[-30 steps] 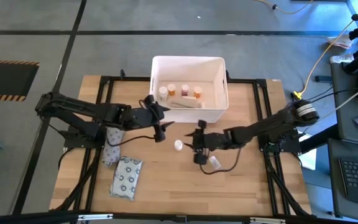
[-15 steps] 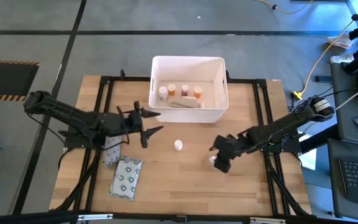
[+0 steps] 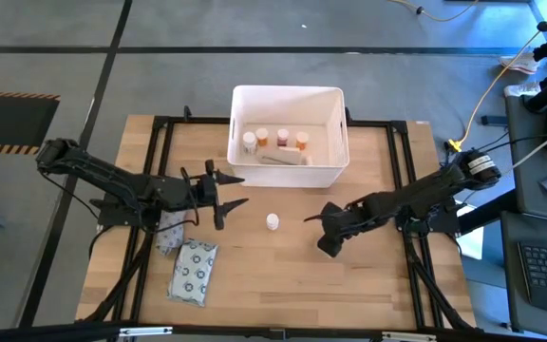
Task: Pick & place medical supplies in basket/bin
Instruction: Put the transparent pill bottle into the white bin
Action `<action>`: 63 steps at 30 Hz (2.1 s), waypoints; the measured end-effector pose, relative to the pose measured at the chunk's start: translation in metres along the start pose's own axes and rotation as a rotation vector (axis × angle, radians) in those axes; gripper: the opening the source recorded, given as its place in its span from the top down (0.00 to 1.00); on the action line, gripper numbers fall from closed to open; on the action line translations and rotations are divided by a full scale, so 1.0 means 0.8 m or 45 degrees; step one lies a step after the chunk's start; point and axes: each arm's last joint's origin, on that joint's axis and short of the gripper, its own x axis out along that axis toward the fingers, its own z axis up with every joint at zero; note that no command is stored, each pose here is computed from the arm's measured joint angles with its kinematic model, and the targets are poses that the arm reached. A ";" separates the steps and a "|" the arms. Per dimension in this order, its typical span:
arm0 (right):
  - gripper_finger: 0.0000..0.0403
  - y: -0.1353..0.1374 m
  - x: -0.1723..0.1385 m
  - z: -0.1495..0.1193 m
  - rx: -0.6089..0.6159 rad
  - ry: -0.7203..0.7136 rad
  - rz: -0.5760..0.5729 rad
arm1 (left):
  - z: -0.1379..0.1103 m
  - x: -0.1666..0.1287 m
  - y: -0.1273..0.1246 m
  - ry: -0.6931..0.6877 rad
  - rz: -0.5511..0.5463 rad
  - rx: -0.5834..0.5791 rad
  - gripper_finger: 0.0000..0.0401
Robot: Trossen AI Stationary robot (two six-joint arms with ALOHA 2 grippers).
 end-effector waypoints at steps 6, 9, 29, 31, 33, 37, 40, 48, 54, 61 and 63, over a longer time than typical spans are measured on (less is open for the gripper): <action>0.58 0.000 0.022 0.000 -0.074 0.037 -0.052 | 0.000 0.000 0.000 0.000 0.000 0.014 0.37; 0.58 0.001 0.027 0.000 -0.077 0.058 -0.044 | 0.000 0.000 0.000 0.001 0.000 0.013 0.37; 0.58 0.016 0.046 -0.014 -0.135 0.074 -0.022 | -0.001 0.000 0.000 0.006 0.011 0.014 0.36; 0.58 0.018 0.054 -0.016 -0.142 0.087 -0.037 | -0.001 0.000 0.000 0.005 0.012 0.014 0.36; 0.58 0.018 0.062 -0.017 -0.146 0.102 -0.053 | -0.001 0.000 0.000 0.008 0.012 0.016 0.37; 0.58 0.019 0.070 -0.018 -0.151 0.112 -0.054 | -0.001 0.000 0.000 0.008 0.012 0.015 0.37; 0.58 0.020 0.070 -0.017 -0.192 0.098 -0.034 | -0.001 0.000 0.000 0.008 0.012 0.027 0.36; 0.58 0.023 0.071 -0.014 -0.350 0.016 -0.025 | -0.001 0.000 0.000 0.009 0.012 0.038 0.36; 0.58 0.036 0.070 -0.004 -0.516 -0.200 0.015 | -0.002 0.000 0.000 0.018 0.009 0.045 0.37; 0.58 0.041 0.059 0.002 -0.608 -0.331 0.004 | -0.001 0.000 0.000 0.013 0.010 0.033 0.37; 0.58 0.043 0.052 0.004 -0.640 -0.359 0.020 | -0.001 0.000 0.000 0.007 0.009 0.003 0.37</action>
